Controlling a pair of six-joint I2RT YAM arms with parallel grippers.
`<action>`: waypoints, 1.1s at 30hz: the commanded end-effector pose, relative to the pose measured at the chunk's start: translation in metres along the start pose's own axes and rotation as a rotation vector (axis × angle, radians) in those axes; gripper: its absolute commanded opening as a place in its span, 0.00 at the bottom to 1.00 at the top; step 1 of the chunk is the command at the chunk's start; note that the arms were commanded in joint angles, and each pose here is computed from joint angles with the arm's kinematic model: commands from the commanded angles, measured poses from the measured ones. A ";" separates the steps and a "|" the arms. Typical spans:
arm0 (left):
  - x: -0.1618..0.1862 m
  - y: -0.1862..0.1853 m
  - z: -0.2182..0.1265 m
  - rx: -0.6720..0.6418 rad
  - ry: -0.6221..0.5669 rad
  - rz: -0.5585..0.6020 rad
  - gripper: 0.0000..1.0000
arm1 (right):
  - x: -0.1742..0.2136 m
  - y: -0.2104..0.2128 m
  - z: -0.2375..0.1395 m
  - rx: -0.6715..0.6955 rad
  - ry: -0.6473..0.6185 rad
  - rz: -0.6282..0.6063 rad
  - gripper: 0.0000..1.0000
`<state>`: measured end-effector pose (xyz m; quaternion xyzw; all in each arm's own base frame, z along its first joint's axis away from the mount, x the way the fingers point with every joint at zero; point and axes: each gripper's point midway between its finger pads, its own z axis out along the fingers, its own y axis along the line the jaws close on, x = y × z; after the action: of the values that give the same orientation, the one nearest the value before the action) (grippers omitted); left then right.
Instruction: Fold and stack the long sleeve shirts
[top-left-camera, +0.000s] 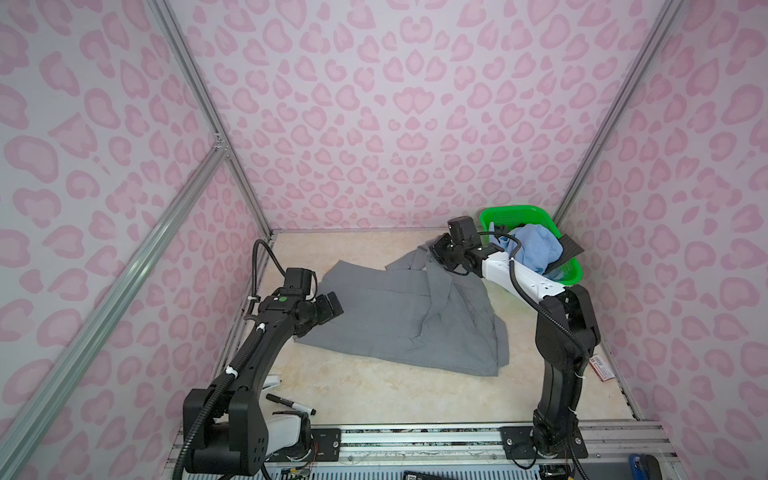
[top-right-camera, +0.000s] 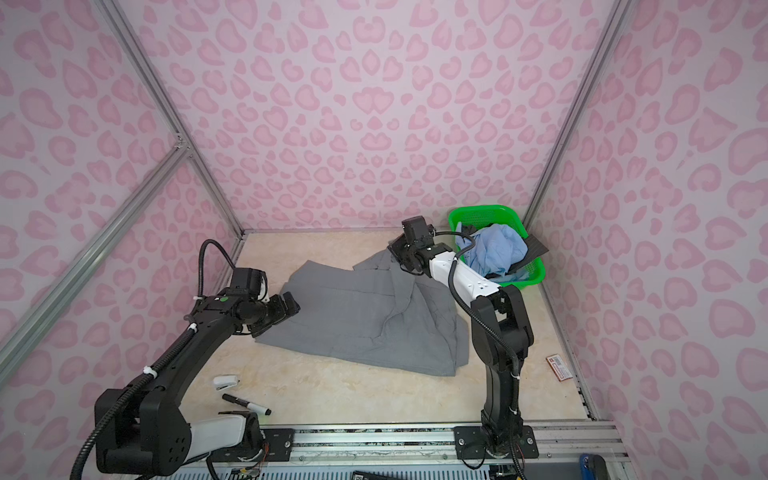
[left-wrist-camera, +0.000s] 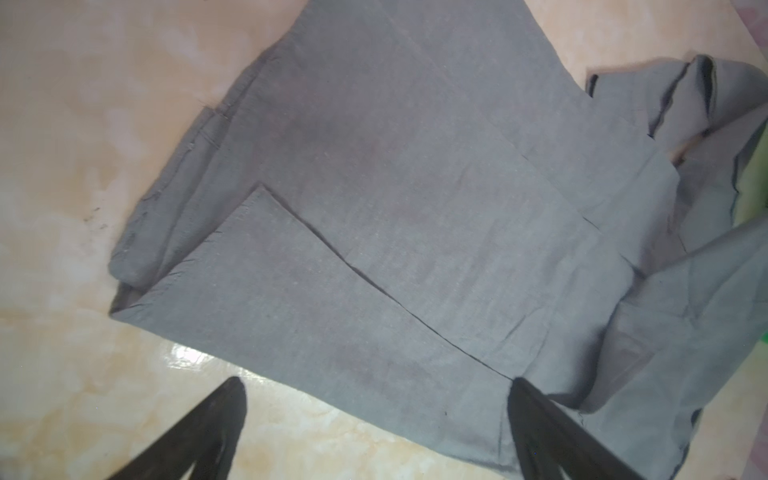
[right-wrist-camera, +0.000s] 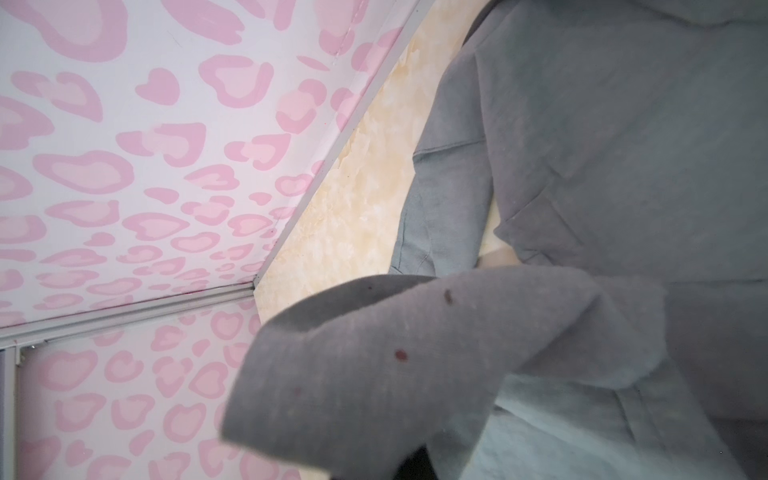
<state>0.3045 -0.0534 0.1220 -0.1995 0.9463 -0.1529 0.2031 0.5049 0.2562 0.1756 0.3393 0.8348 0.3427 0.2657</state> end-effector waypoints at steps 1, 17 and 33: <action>-0.001 -0.022 -0.004 0.106 -0.011 0.055 0.99 | -0.006 0.014 0.006 -0.004 -0.096 0.070 0.11; 0.032 -0.105 -0.019 0.345 0.021 0.358 0.99 | -0.006 0.067 -0.016 -0.063 -0.054 -0.170 0.50; 0.057 -0.230 0.035 0.292 0.115 0.554 0.99 | -0.073 -0.096 -0.112 0.045 -0.146 -0.225 0.49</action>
<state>0.3327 -0.2783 0.1600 0.1013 0.9356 -0.2726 0.2003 0.4371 0.1043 0.1814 0.3098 0.8528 0.2564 0.3332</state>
